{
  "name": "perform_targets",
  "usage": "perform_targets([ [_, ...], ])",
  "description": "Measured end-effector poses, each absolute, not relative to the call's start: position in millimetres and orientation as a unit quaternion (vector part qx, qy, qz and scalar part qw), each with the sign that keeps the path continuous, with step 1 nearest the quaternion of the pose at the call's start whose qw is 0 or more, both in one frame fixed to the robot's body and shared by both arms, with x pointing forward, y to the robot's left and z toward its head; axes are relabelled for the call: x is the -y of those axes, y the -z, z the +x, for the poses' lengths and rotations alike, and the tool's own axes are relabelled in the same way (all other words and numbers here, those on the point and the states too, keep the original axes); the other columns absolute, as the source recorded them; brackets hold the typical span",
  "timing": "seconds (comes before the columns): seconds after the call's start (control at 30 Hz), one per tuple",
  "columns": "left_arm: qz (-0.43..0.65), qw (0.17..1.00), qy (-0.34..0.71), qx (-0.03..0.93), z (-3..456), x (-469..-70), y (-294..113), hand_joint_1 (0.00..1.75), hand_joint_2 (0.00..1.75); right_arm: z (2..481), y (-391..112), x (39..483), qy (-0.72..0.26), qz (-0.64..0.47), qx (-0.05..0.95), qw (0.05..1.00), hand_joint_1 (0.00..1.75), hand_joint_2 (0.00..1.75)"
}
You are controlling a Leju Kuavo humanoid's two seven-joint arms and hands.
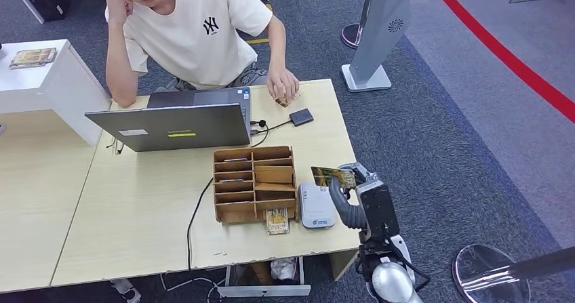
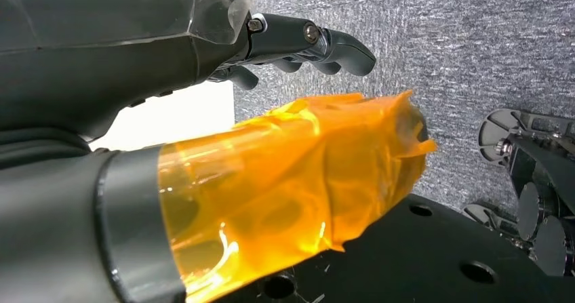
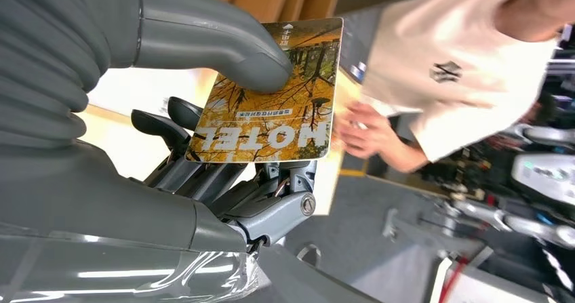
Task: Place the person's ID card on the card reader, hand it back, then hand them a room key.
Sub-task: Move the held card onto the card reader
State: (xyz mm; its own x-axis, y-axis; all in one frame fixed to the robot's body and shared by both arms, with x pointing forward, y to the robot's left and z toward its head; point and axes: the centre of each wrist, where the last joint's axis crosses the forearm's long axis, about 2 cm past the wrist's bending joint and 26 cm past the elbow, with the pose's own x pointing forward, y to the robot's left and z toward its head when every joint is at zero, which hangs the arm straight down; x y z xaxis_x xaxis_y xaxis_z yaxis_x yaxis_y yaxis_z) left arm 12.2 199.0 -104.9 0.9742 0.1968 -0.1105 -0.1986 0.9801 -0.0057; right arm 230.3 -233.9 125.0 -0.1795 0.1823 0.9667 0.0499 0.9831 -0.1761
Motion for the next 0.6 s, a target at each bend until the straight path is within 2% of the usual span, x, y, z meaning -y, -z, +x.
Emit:
perform_targets([
  [0.6, -0.004, 0.993, -0.106, -0.057, 11.5, -201.9, 105.4, 0.0, 0.0, 223.2, -79.9, 244.2, -0.109, -0.075, 0.681, 0.72, 1.75, 1.75],
])
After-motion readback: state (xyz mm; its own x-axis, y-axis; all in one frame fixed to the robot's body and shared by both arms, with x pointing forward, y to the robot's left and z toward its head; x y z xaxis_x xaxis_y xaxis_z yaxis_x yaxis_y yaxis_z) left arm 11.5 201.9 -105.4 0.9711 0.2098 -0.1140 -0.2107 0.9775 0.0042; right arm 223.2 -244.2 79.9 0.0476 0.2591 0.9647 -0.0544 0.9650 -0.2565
